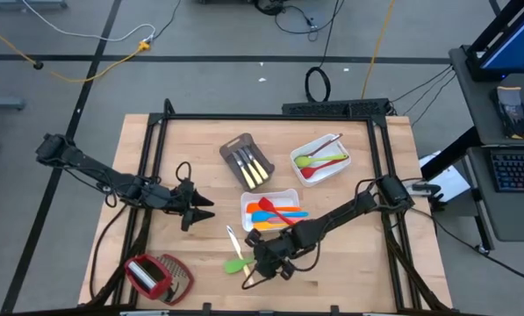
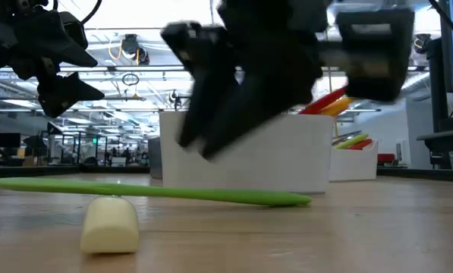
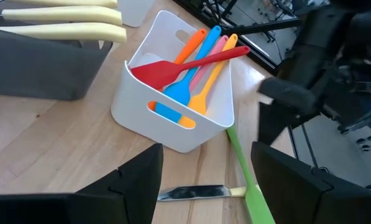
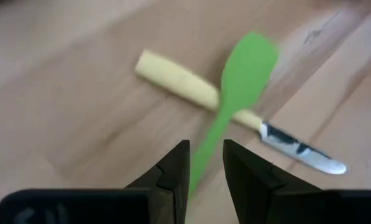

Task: Pick & Place Kitchen Items
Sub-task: Put the green spatula into bottom white bin

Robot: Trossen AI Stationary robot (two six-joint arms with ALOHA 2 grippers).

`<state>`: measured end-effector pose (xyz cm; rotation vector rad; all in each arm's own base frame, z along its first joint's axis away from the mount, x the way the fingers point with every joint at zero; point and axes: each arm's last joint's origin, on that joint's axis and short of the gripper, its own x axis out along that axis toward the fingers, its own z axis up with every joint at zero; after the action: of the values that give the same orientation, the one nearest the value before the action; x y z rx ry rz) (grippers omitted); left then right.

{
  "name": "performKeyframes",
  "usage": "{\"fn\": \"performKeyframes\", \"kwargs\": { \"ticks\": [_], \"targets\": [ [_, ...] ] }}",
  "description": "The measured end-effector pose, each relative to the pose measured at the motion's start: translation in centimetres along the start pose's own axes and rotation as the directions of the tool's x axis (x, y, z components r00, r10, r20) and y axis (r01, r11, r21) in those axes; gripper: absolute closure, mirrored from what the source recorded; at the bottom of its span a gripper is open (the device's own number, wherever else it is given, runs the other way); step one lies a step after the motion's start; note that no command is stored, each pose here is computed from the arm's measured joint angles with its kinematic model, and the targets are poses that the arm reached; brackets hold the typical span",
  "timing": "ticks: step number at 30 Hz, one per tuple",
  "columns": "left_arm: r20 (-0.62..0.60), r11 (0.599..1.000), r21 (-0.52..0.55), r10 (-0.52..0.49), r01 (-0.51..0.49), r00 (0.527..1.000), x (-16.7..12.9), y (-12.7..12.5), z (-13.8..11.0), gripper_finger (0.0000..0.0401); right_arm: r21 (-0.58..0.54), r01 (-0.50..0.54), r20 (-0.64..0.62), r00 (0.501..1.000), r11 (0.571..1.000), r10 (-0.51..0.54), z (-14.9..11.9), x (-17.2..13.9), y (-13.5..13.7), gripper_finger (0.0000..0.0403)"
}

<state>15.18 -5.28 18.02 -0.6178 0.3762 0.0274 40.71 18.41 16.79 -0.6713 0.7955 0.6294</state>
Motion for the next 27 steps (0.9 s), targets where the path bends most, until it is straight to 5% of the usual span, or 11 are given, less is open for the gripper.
{"fn": "performKeyframes", "kwargs": {
  "ticks": [27],
  "targets": [
    [-0.003, 1.000, 0.011, 0.003, -0.003, 1.000, 0.0, 0.0, 0.0, 0.0151, 0.183, -0.071, 0.002, 0.997, 0.980, 0.072, -1.6, 2.0, -0.7, 0.0314]
  ]
}}
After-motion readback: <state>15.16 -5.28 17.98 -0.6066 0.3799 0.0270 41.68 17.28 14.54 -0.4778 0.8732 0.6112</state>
